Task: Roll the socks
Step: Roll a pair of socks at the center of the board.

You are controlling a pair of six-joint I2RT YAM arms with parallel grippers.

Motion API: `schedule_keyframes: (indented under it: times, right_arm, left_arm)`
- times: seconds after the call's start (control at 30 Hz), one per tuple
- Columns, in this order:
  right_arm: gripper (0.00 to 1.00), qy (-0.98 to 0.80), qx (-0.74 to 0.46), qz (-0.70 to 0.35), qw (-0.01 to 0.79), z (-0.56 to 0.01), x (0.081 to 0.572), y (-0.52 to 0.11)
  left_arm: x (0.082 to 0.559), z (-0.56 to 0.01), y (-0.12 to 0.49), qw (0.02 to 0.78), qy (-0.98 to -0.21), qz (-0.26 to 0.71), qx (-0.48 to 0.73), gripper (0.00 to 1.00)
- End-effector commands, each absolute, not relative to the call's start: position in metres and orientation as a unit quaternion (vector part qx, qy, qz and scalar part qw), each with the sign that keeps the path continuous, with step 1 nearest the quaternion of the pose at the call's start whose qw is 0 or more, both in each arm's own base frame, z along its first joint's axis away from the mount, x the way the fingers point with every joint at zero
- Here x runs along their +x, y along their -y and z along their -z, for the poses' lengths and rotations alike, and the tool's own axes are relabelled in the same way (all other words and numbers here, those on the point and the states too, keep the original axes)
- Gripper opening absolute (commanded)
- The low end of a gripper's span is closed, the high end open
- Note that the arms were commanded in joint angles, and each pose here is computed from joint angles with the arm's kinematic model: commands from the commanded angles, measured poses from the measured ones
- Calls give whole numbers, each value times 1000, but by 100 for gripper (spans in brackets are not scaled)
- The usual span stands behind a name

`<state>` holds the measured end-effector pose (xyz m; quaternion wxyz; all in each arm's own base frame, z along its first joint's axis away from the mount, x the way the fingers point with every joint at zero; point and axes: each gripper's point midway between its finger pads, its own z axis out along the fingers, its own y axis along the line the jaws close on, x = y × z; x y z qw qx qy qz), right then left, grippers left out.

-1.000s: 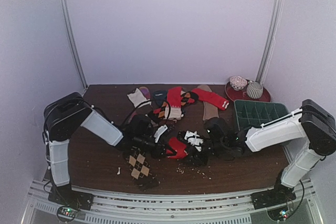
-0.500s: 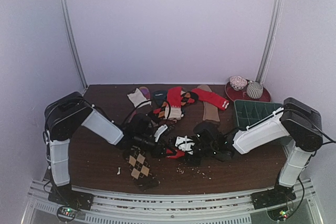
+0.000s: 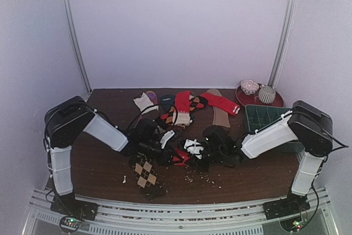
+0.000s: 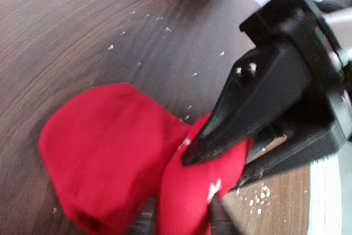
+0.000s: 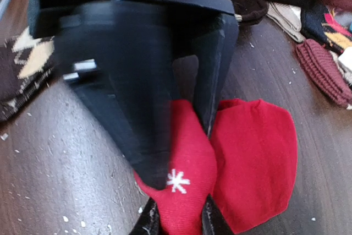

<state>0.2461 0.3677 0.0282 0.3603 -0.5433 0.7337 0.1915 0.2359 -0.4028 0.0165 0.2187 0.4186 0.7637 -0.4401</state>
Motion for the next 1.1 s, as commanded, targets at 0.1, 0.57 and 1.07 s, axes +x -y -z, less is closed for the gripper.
schedule_keyframes:
  times: [0.1,0.57,1.07]
  right_arm:
    - [15,-818,-464,-297,166,24,211,-343]
    - [15,-887,-330,-320,-27,64,194,-304]
    - [15,-886,-337,-313,-60,66,191,-300]
  left_arm:
    - [227,34,337,167,-854,279,407,74]
    - [248,-102,384,462,-663,336,484,98]
    - [253,-42,411,388,-670,342,532,77]
